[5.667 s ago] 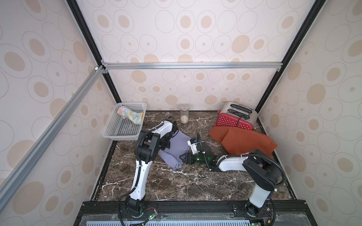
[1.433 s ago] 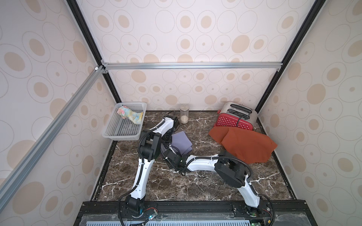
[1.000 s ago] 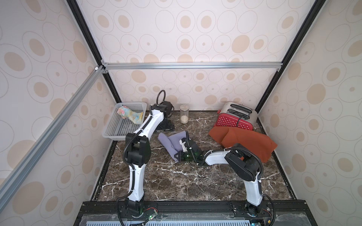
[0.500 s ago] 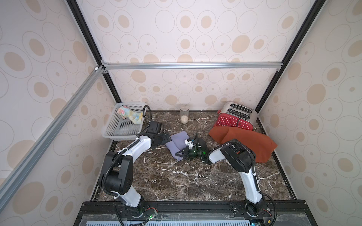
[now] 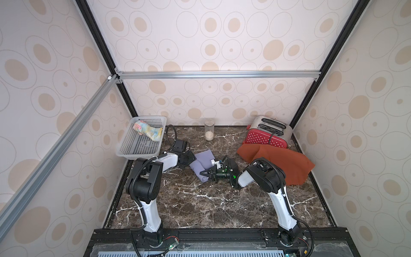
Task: Roll up the skirts
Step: Roll the skirt at the center of the board.
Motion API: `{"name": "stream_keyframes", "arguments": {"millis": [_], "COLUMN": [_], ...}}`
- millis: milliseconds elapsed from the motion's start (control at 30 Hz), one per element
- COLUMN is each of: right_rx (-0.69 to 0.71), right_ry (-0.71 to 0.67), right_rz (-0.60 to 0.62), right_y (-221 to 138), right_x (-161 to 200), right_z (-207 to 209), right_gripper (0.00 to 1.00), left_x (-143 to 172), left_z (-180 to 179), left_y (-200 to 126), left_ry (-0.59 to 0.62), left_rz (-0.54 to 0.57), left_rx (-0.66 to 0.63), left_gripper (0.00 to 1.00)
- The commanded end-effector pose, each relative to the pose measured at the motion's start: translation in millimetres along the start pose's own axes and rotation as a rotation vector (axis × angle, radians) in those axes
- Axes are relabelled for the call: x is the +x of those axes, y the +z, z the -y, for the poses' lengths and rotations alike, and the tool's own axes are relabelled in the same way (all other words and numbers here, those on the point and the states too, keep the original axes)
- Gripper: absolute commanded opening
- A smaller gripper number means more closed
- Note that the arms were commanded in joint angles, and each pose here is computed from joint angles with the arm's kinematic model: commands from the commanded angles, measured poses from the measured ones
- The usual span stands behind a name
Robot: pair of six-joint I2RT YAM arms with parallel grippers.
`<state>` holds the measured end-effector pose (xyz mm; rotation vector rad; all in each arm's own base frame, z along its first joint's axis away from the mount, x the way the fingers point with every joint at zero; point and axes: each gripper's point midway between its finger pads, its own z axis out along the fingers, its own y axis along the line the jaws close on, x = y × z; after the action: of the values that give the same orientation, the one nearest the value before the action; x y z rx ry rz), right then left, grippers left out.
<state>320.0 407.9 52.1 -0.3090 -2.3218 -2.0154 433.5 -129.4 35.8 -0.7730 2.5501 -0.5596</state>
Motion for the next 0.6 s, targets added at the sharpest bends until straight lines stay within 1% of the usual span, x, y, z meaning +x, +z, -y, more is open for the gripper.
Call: {"name": "stream_keyframes", "arguments": {"millis": [0,33,67,100,167,200,233,300,333,400,467,500,567], "right_rx": [0.063,0.069,0.078,0.093,0.131,0.156,0.185,0.245,0.296,0.395,0.485,0.529,0.614], "right_ry": [0.156,0.156,0.156,0.154,0.127,0.109,0.09,0.039,0.009,-0.071,-0.145,-0.191,-0.279], "right_rz": [-0.019,-0.021,-0.021,-0.023,-0.03,-0.035,-0.044,-0.048,-0.045,-0.029,-0.013,0.009,0.052], "right_y": [0.0,-0.4,-0.6,-1.5,-2.9,-3.8,-5.0,-9.1,-13.5,-23.4,-33.3,-38.4,-47.6], "right_x": [6.7,6.9,7.2,7.7,9.5,10.7,12.5,14.7,15.3,16.2,15.3,12.9,10.0], "right_z": [35.5,36.8,38.5,41.2,45.4,47.5,50.1,54.6,59.6,65.3,68.5,67.9,66.3], "right_gripper": [0.0,0.0,0.0,0.0,0.0,0.04,0.13,0.32,0.39,0.51,0.57,0.59,0.62], "left_x": [-4.7,-4.2,-4.1,-4.0,-3.7,-5.0,-2.8,-4.9,-6.4,-7.8,-6.3,-3.2,-2.1], "left_z": [-5.2,-4.2,-3.9,-3.3,-7.7,-5.4,-11.0,-14.6,-15.1,-16.5,-16.3,-17.0,-15.5], "left_y": [8.3,8.9,8.3,5.9,-2.3,-5.8,-10.4,-15.9,-17.0,-18.4,-16.1,-13.4,-13.1], "left_ry": [-0.042,-0.032,-0.015,0.018,0.099,0.151,0.205,0.31,0.37,0.467,0.551,0.587,0.651], "left_rz": [0.019,0.018,0.016,0.017,0.009,0.002,-0.02,-0.044,-0.06,-0.089,-0.138,-0.175,-0.21], "left_rx": [-0.062,-0.082,-0.108,-0.154,-0.302,-0.361,-0.45,-0.583,-0.639,-0.731,-0.787,-0.809,-0.859], "left_gripper": [0.44,0.35,0.29,0.24,0.2,0.17,0.14,0.1,0.07,0.06,0.05,0.05,0.04]}}
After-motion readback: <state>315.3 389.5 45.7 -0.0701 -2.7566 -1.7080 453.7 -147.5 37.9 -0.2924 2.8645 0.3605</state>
